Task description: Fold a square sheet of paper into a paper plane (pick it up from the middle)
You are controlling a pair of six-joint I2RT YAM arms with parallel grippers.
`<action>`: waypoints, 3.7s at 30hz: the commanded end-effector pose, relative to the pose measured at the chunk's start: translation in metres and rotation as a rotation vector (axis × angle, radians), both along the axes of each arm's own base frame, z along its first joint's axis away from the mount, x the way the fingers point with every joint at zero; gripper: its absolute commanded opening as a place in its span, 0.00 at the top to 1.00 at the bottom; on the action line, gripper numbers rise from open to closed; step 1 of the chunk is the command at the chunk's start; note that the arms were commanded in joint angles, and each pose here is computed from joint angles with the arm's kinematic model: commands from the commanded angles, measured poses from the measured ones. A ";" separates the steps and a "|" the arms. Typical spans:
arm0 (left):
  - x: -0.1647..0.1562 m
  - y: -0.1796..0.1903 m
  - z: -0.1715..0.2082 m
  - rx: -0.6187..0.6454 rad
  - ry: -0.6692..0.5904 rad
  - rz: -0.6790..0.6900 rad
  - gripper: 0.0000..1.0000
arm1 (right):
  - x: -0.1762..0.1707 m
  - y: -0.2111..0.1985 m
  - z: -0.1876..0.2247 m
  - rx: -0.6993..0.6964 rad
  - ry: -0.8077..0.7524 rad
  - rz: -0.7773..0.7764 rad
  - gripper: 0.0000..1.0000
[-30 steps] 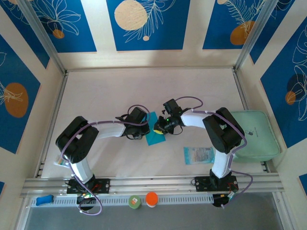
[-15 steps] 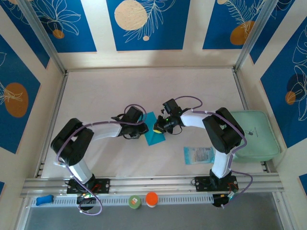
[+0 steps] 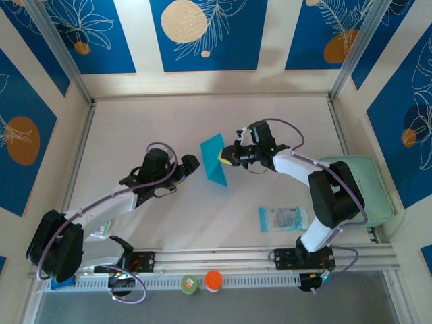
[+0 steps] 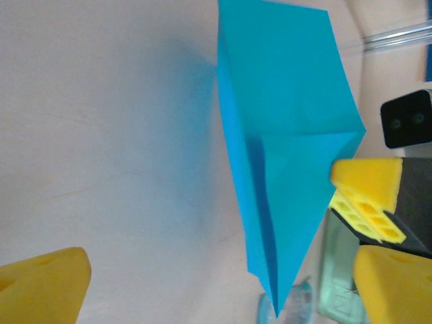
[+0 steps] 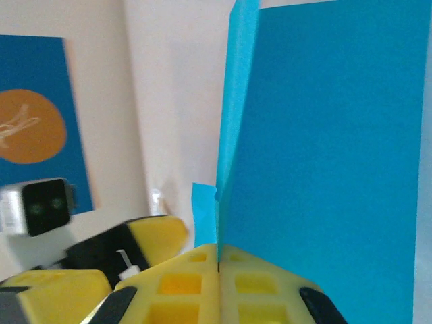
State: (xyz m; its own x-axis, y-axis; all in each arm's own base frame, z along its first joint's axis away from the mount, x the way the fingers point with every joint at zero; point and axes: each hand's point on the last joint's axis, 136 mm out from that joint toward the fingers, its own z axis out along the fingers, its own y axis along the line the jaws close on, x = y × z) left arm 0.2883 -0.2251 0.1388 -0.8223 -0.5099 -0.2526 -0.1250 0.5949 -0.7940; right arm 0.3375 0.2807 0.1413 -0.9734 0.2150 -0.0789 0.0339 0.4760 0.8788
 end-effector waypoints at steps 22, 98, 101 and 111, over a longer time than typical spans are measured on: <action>0.011 -0.066 0.044 -0.312 -0.102 -0.152 0.54 | -0.023 0.014 0.035 0.201 0.085 0.091 1.00; -0.003 0.124 -0.019 0.561 0.148 0.177 0.05 | -0.044 0.103 -0.066 -0.441 -0.029 0.287 0.43; -0.007 0.135 -0.016 0.566 0.147 0.202 0.00 | -0.042 0.114 -0.080 -0.462 -0.014 0.316 0.44; -0.003 0.129 -0.020 0.534 0.158 0.187 0.01 | -0.042 0.100 -0.118 -0.548 0.069 0.373 0.44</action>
State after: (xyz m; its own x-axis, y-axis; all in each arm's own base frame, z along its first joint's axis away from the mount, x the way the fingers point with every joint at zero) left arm 0.2866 -0.0972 0.1247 -0.7703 -0.4796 -0.4202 -0.3462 0.8680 -0.3560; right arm 0.3032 0.3950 0.0306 -0.9843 -0.1621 -0.0704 -0.1744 0.8263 0.5356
